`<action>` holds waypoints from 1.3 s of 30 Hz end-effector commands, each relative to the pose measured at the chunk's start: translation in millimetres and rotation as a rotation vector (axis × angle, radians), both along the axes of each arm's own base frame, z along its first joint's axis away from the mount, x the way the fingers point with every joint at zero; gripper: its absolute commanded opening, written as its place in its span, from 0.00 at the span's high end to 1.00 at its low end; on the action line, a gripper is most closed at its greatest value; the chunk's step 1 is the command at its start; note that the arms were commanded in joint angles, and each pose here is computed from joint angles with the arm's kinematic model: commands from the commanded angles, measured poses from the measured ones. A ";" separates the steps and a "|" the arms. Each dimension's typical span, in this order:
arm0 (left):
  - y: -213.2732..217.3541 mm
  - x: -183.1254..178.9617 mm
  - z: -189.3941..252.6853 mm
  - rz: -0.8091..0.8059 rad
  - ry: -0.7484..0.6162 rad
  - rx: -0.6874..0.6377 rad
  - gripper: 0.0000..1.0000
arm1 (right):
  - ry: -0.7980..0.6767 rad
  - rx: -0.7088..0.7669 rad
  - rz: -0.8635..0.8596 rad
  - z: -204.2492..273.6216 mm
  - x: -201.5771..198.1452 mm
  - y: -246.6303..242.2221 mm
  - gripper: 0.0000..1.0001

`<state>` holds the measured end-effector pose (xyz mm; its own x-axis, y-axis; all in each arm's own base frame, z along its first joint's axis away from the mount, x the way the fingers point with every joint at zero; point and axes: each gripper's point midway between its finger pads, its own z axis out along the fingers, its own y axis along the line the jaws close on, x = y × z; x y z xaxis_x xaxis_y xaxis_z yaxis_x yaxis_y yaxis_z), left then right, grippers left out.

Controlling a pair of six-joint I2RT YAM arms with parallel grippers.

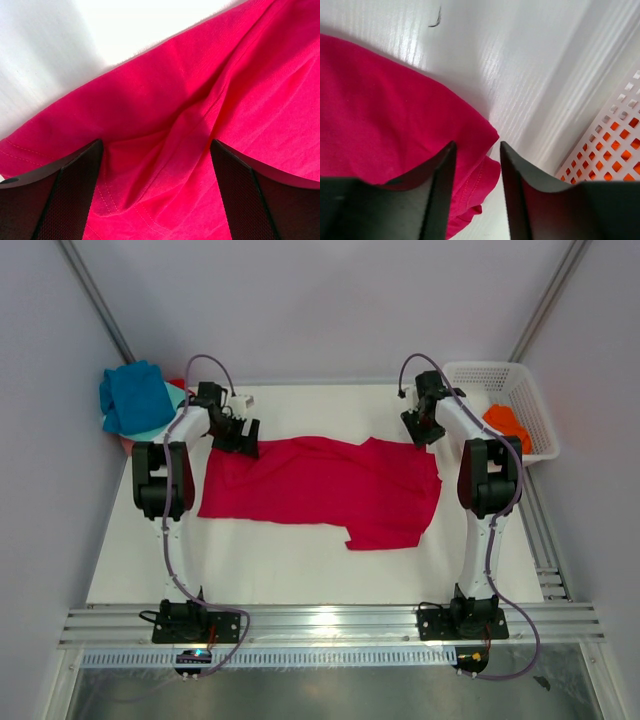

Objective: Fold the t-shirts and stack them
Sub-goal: Fold the tshirt

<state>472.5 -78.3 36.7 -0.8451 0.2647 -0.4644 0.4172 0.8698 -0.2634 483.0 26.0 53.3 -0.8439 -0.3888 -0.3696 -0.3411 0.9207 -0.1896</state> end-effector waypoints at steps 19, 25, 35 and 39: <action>5.6 6.7 30.0 0.012 -0.081 -0.033 0.12 | 0.012 0.041 0.015 -2.0 -6.2 7.1 0.97; 36.8 5.6 41.6 0.066 -0.131 0.051 0.13 | 0.001 0.036 0.019 -0.7 -4.2 7.1 0.97; 61.9 -3.3 46.6 0.103 -0.110 0.038 1.00 | 0.006 0.051 0.034 -7.0 -4.5 10.2 0.97; 60.2 -3.6 45.1 0.102 -0.103 0.028 1.00 | -0.004 0.043 0.039 -5.1 -4.5 8.3 0.97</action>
<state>468.6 -11.7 66.7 -0.8375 0.1844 -0.5144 0.3256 0.9244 -0.1989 470.8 32.8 37.1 -0.8493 -0.3989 -0.3457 -0.3731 0.9170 -0.1414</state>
